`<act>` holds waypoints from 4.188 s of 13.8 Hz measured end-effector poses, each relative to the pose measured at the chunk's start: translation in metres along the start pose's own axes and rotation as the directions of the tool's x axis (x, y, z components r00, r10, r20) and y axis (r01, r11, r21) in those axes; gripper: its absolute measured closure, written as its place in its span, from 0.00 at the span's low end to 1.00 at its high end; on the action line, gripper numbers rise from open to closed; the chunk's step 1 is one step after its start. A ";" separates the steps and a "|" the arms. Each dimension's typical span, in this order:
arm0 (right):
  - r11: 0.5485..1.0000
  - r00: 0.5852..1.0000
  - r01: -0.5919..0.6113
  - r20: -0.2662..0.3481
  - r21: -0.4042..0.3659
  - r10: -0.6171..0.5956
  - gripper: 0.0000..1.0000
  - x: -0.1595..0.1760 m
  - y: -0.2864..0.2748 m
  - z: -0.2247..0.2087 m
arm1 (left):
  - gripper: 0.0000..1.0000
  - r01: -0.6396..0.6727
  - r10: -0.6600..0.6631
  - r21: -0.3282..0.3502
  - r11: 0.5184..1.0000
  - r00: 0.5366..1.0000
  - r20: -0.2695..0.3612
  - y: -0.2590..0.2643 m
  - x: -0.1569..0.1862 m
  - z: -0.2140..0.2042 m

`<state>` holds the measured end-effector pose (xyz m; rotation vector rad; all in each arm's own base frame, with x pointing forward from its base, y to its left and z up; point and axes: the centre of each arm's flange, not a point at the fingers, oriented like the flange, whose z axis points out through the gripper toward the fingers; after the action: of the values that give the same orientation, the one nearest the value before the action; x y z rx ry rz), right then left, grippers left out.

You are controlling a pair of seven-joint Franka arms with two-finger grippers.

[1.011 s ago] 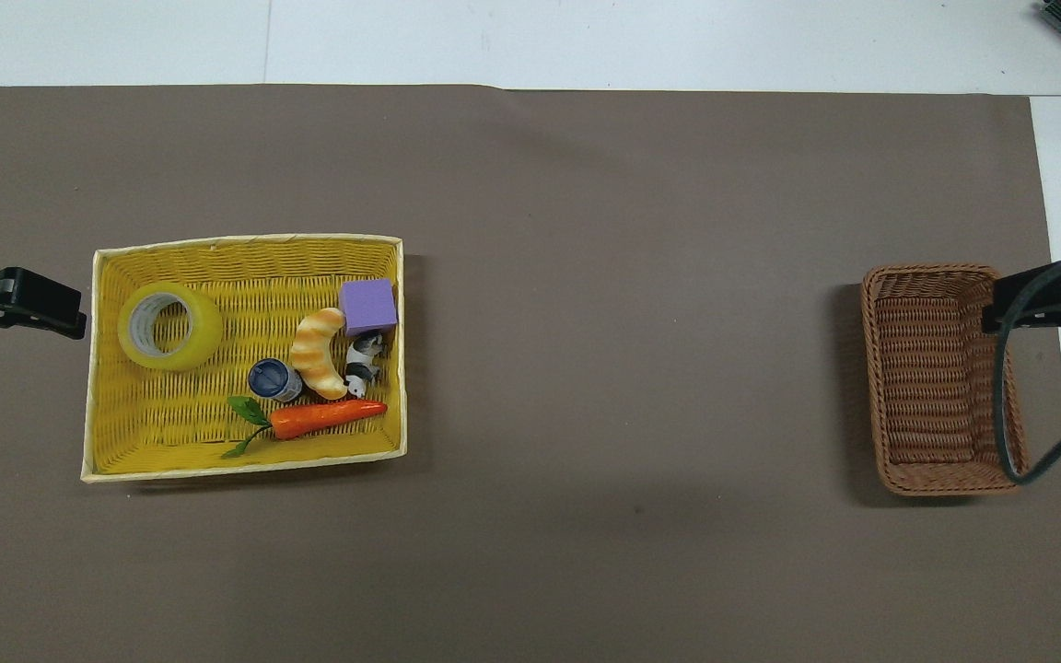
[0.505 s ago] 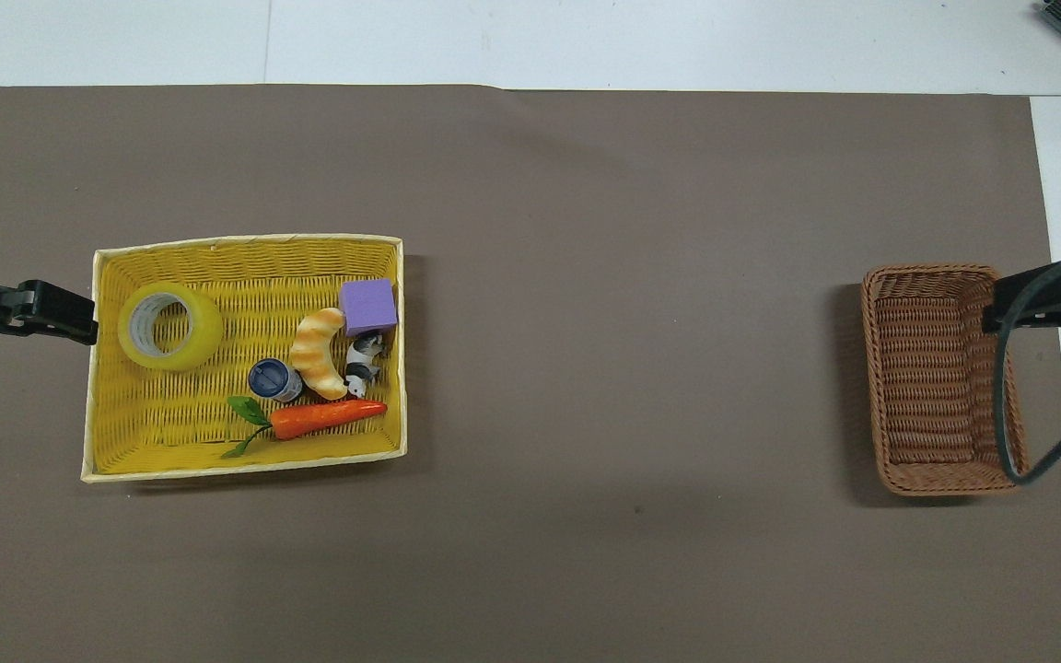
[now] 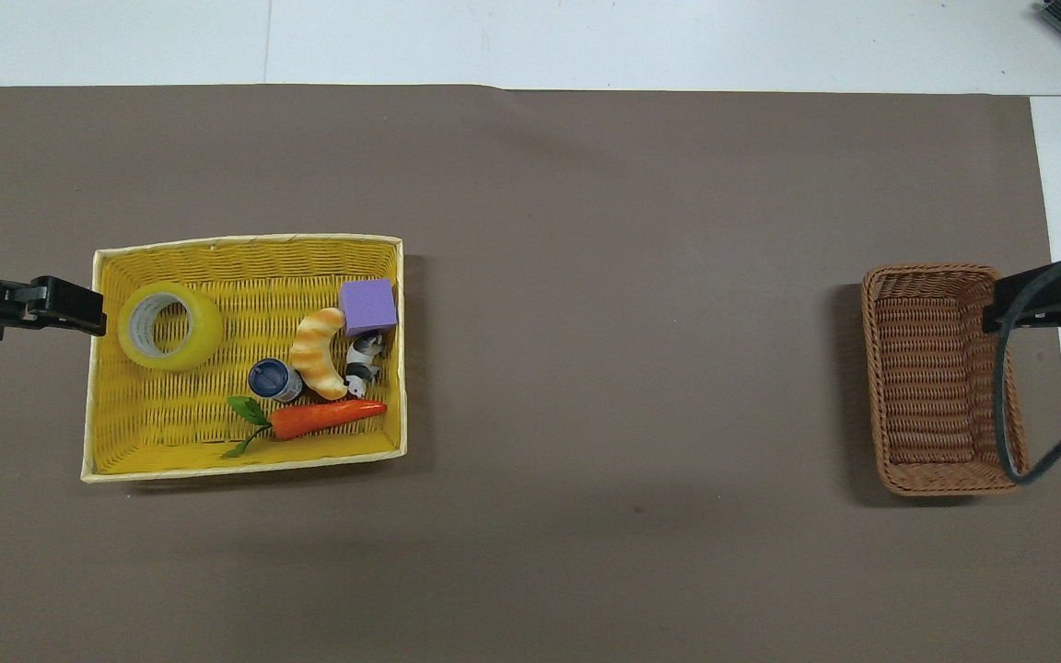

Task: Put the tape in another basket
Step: 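Move the left gripper over the tape roll in the yellow basket, then close the left gripper on the rim of the tape roll, then lift the tape with the left gripper while the right gripper reaches forward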

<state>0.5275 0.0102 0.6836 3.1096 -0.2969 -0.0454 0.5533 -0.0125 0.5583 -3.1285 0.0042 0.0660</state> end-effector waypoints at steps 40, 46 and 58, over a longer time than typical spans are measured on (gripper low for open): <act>1.000 1.000 0.001 0.000 0.001 -0.001 0.00 0.000 0.000 0.000 | 0.78 0.471 -0.471 -0.055 0.881 0.882 0.000 -0.064 0.014 0.227; 1.000 1.000 0.001 0.000 0.001 -0.001 0.00 0.000 -0.001 0.000 | 0.78 0.453 -0.455 -0.065 0.889 0.890 -0.023 -0.057 0.035 0.182; 1.000 1.000 -0.002 0.003 0.000 0.002 0.00 0.000 0.002 0.001 | 0.78 0.298 -0.298 -0.042 0.954 0.954 0.009 0.034 0.054 0.053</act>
<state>0.5270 0.0087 0.6830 3.1098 -0.3006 -0.0506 0.6046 -0.0462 0.5025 -3.1297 -0.4747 0.0668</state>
